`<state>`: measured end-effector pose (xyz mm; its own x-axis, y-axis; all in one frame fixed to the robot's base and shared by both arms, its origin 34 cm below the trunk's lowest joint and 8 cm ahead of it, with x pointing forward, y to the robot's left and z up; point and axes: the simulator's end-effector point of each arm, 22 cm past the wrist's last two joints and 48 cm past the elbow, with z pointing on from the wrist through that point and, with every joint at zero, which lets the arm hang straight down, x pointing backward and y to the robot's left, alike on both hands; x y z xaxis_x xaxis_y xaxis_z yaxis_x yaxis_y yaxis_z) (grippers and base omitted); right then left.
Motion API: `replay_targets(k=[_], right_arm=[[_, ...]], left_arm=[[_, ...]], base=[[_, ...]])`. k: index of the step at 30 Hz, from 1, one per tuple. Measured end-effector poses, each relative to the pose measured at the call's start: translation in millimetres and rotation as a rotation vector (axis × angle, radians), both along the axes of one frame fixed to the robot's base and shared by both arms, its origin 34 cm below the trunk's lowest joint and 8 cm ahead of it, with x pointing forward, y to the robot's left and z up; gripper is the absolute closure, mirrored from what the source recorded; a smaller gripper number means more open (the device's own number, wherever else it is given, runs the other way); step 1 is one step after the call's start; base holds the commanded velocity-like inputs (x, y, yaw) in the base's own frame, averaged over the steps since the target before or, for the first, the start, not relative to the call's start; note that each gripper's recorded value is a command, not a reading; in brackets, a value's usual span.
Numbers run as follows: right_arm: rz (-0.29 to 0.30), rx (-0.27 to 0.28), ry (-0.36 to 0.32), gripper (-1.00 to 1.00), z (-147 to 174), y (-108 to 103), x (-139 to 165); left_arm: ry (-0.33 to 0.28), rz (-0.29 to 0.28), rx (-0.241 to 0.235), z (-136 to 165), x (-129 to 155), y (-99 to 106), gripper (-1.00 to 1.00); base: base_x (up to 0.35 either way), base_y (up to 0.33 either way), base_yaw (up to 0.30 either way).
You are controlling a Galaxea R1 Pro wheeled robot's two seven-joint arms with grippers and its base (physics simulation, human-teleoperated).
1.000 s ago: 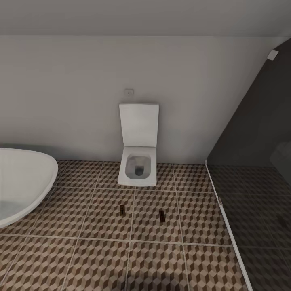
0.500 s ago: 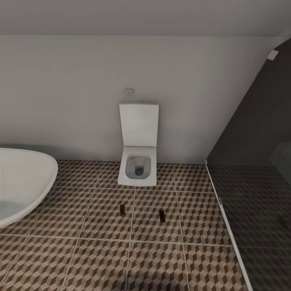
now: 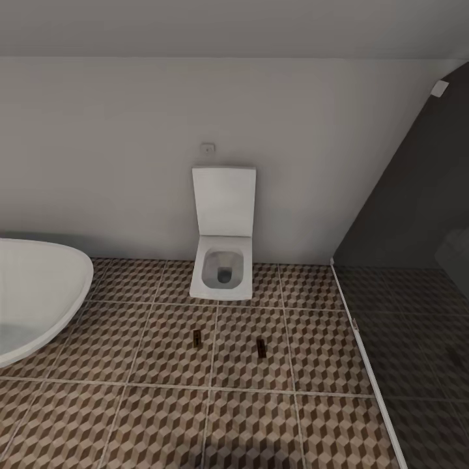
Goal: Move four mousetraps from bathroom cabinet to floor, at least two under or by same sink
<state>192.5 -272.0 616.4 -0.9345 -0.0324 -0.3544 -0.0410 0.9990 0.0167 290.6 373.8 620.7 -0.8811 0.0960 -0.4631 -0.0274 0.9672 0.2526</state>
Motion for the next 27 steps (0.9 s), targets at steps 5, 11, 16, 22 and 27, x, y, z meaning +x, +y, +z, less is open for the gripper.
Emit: replay_targets(k=[5, 11, 16, 22, 27], right_arm=[[0.0, 0.0, 0.0, -1.0, 0.0, 0.0, -0.1], [0.0, 0.0, 0.0, -1.0, 0.0, -0.1, -0.1], [0.0, 0.0, 0.0, -1.0, 0.0, 0.0, 0.0], [0.0, 0.0, 0.0, -1.0, 0.0, 0.1, -0.1], [0.0, 0.0, 0.0, -1.0, 0.0, 0.1, -0.1]], left_arm=[[0.0, 0.0, 0.0, 0.0, 0.0, 0.1, -1.0], [0.0, 0.0, 0.0, 0.0, 0.0, 0.2, -1.0], [0.0, 0.0, 0.0, 0.0, 0.0, -0.1, -1.0], [0.0, 0.0, 0.0, 0.0, 0.0, -0.1, -1.0], [0.0, 0.0, 0.0, 0.0, 0.0, 0.1, -1.0]], base=[[0.0, 0.0, 0.0], [0.0, 0.0, 0.0], [0.0, 0.0, 0.0], [0.0, 0.0, 0.0], [0.0, 0.0, 0.0]])
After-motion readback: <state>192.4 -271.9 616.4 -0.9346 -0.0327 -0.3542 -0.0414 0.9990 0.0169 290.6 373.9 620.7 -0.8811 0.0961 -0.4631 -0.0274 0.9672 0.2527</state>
